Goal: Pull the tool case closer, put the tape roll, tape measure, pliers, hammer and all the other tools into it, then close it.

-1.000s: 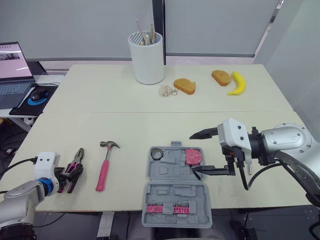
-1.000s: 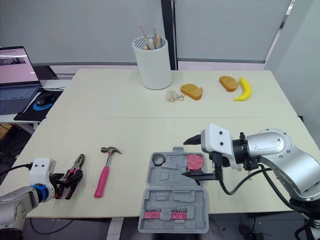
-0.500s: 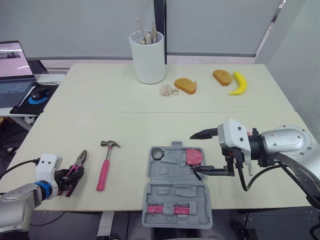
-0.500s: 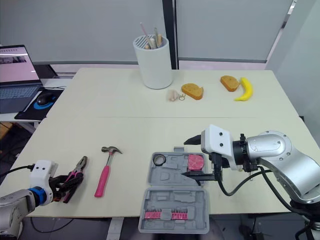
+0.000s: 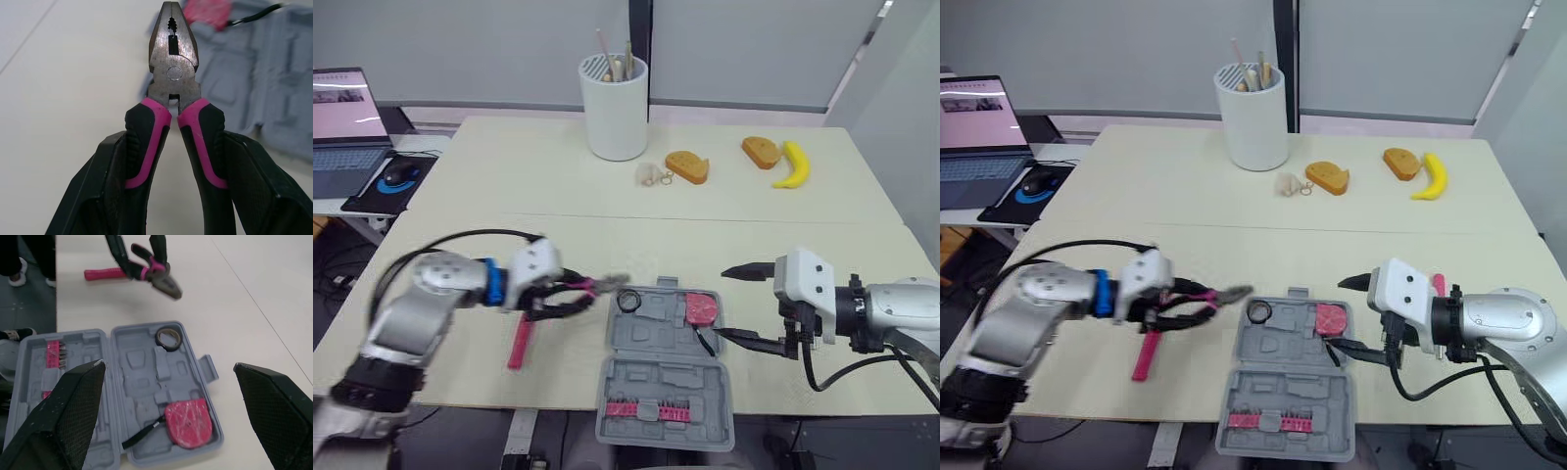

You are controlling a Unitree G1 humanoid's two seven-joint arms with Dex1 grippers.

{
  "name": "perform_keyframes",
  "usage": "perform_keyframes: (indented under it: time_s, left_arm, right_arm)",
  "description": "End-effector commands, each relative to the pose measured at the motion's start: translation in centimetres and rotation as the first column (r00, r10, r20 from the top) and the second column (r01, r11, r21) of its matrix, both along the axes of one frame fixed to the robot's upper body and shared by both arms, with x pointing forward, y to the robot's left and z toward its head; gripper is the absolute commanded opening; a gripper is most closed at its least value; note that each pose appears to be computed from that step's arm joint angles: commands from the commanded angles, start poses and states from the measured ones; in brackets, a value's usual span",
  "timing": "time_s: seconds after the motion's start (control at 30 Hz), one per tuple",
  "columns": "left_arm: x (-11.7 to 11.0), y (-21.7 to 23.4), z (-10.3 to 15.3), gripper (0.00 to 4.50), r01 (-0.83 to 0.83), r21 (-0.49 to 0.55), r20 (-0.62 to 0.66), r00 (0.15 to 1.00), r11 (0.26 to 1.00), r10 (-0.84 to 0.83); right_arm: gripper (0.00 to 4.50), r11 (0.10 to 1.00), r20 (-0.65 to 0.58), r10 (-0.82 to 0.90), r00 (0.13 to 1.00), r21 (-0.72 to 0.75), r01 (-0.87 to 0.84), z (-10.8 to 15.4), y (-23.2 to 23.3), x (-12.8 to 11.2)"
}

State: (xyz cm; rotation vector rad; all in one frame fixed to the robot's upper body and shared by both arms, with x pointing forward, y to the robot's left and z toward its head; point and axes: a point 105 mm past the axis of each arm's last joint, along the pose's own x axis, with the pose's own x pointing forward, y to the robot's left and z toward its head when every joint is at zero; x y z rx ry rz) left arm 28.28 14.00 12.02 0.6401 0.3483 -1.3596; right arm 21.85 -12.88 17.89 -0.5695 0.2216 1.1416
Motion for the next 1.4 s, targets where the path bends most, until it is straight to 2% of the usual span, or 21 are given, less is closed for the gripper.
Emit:
perform_keyframes:
  time_s: [0.03, 0.23, 0.37, 0.43, 0.6, 0.97, 1.07, 1.17, 1.23, 1.4]
  left_arm:
    - [-0.6, -3.4, 0.3, 2.51, 0.147, 0.038, 0.029, 0.989, 0.988, -0.148]
    - [-0.5, -8.0, 0.0, 2.51, 0.272, 0.074, 0.067, 0.959, 0.96, -0.277]
    - [-0.4, -9.5, 0.1, 2.51, 0.291, 0.091, 0.084, 0.951, 0.952, -0.299]
    - [-0.4, -9.8, 0.0, 2.51, 0.295, 0.101, 0.088, 0.949, 0.95, -0.304]
    - [-0.3, -10.0, 0.0, 2.51, 0.285, 0.122, 0.087, 0.951, 0.951, -0.297]
    - [0.3, -9.8, 0.1, 2.51, 0.239, 0.152, 0.081, 0.964, 0.959, -0.253]
    - [0.3, -9.7, 0.0, 2.51, 0.226, 0.154, 0.085, 0.967, 0.962, -0.241]
    - [0.2, -9.6, -0.2, 2.51, 0.226, 0.162, 0.087, 0.966, 0.961, -0.242]
    - [0.0, -9.7, -0.2, 2.51, 0.228, 0.158, 0.084, 0.966, 0.961, -0.243]
    - [-0.1, -9.7, -0.2, 2.51, 0.226, 0.152, 0.075, 0.968, 0.962, -0.24]
  right_arm:
    - [4.5, 0.999, 0.012, -0.009, 1.0, -0.043, 0.01, 0.3, -0.5, -1.1]
    - [4.5, 0.992, -0.011, -0.007, 1.0, -0.125, 0.006, -2.0, 0.3, -1.7]
    - [4.5, 0.985, 0.016, -0.048, 0.999, -0.165, 0.051, -4.0, 1.8, 0.0]
    - [4.5, 0.983, 0.018, -0.065, 0.998, -0.17, 0.067, -4.7, 2.8, 1.1]
    - [4.5, 0.978, -0.015, -0.039, 0.999, -0.204, 0.035, -5.8, 4.6, 2.1]
    - [4.5, 0.971, -0.007, -0.01, 1.0, -0.24, 0.008, -6.6, 6.1, 3.1]
    - [3.89, 0.972, 0.006, -0.004, 1.0, -0.235, 0.005, -6.3, 6.4, 3.3]
    - [2.83, 0.972, 0.016, 0.0, 1.0, -0.236, 0.004, -6.2, 6.5, 3.4]
    - [2.28, 0.971, 0.017, 0.005, 1.0, -0.238, -0.001, -6.1, 6.5, 3.4]
    - [1.32, 0.968, 0.026, 0.019, 0.999, -0.25, -0.012, -6.2, 6.5, 3.4]
